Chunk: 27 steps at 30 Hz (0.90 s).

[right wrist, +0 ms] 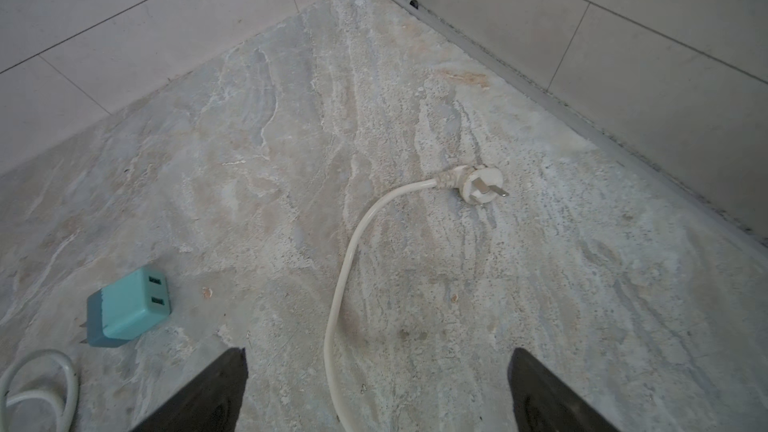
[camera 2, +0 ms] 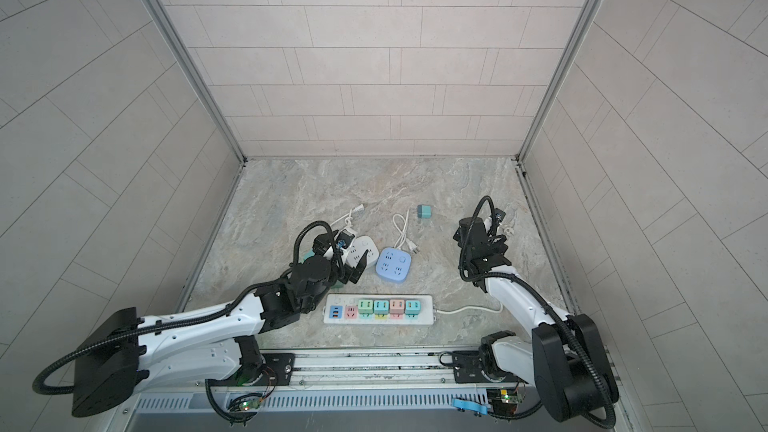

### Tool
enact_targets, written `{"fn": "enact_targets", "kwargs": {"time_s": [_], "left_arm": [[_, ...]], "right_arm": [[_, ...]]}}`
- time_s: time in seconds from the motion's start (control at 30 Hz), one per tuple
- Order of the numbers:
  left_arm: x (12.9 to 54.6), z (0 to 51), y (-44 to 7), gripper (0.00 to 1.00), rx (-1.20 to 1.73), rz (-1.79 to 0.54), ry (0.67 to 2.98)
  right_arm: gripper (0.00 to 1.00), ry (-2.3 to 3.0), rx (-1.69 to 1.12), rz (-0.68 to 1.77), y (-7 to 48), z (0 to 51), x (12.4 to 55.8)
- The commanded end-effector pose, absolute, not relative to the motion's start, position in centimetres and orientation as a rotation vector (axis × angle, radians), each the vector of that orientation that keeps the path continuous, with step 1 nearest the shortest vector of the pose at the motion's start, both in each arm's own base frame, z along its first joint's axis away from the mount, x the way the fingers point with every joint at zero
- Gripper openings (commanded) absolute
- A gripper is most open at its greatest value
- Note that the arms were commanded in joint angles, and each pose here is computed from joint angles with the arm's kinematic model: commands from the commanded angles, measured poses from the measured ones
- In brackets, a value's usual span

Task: Insert the plug
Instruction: 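Reach the right gripper to the small teal adapter while the left draws back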

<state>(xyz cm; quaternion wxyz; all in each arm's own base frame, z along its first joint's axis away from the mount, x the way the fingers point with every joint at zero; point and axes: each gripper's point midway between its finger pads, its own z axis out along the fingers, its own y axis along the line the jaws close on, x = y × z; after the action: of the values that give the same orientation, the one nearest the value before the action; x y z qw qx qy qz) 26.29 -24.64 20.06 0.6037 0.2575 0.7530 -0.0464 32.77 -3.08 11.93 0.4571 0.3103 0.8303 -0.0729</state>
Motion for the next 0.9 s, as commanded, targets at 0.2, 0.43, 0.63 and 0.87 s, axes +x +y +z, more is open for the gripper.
{"fn": "enact_targets", "kwargs": {"time_s": [0.2, 0.43, 0.63, 0.87], "left_arm": [[28.3, 22.4, -21.6, 1.0, 0.286, -0.002, 1.774], [29.0, 23.0, -20.2, 1.0, 0.134, 0.054, 1.746], [29.4, 22.5, -20.9, 1.0, 0.198, 0.124, 1.798], [29.4, 22.0, -20.4, 1.0, 0.127, 0.103, 1.793]], "right_arm": [[1.0, 2.198, 0.573, -0.206, -1.6, 13.1, 33.9], [1.0, 2.319, 0.51, 0.132, 4.3, 12.3, 37.4], [1.0, 2.432, 0.45, 0.045, 7.1, 11.8, 41.0], [0.92, 2.566, 0.406, -0.072, 9.5, 9.3, 45.7]]}}
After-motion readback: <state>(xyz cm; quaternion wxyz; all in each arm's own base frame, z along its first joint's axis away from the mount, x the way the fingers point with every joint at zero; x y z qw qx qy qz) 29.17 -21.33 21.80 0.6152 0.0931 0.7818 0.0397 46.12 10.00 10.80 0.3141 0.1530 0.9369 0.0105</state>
